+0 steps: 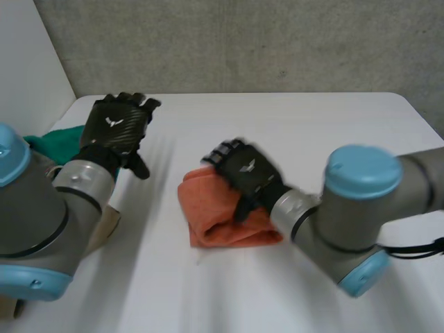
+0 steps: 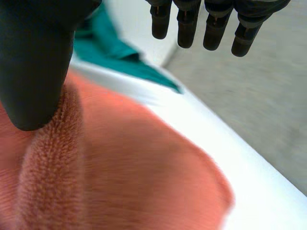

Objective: Fold the laundry.

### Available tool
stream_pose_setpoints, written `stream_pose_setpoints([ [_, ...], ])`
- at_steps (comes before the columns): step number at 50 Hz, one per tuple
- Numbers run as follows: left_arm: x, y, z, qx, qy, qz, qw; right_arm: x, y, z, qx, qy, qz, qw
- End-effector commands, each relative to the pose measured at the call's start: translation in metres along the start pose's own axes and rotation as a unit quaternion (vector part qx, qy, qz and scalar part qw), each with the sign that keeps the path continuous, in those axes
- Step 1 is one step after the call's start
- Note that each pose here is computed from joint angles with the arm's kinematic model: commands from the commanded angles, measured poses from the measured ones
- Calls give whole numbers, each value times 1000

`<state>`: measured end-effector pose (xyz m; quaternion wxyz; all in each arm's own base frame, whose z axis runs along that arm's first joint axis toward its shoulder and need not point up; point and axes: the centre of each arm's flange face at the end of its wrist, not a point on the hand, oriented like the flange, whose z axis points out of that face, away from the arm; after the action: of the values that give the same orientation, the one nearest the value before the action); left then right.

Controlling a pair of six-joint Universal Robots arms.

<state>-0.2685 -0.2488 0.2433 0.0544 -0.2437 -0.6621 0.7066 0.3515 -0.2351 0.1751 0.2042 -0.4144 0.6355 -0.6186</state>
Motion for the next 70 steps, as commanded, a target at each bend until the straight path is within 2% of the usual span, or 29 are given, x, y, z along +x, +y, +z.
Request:
stream_pose_setpoints([
  [1,35,-8,10,26,61,-19,998,48,-19,-15,8,73,127,989],
  [6,76,3,8,-10,115,-43,992,52,-5,-12,-47,54,169,983],
  [11,100,26,8,-69,130,-43,988,54,15,-4,-108,45,184,976],
  [16,101,55,13,-138,102,-28,985,48,38,4,-162,33,187,968],
  [20,96,75,14,-186,81,-17,979,45,57,10,-189,37,160,968],
  [26,92,90,6,-227,89,-6,970,59,60,6,-210,91,96,969],
  [32,73,64,13,-188,67,-8,980,70,28,-7,-157,127,63,977],
  [36,58,30,18,-130,66,-13,989,74,9,-21,-111,164,38,980],
  [40,44,-1,21,-71,87,-25,993,75,6,-35,-90,196,36,976],
  [42,37,-16,20,-44,105,-33,993,70,12,-43,-95,198,56,974],
  [48,38,-41,9,-3,219,-46,975,54,35,-55,-122,176,178,960],
  [49,39,-44,3,-3,257,-50,965,49,42,-57,-132,165,214,954],
  [54,43,-50,-13,-9,336,-62,940,34,57,-55,-147,131,282,939],
  [60,50,-54,-25,-11,363,-57,930,27,70,-43,-141,123,282,941],
  [70,58,-54,-32,-3,358,-42,933,17,82,-23,-133,132,258,948],
])
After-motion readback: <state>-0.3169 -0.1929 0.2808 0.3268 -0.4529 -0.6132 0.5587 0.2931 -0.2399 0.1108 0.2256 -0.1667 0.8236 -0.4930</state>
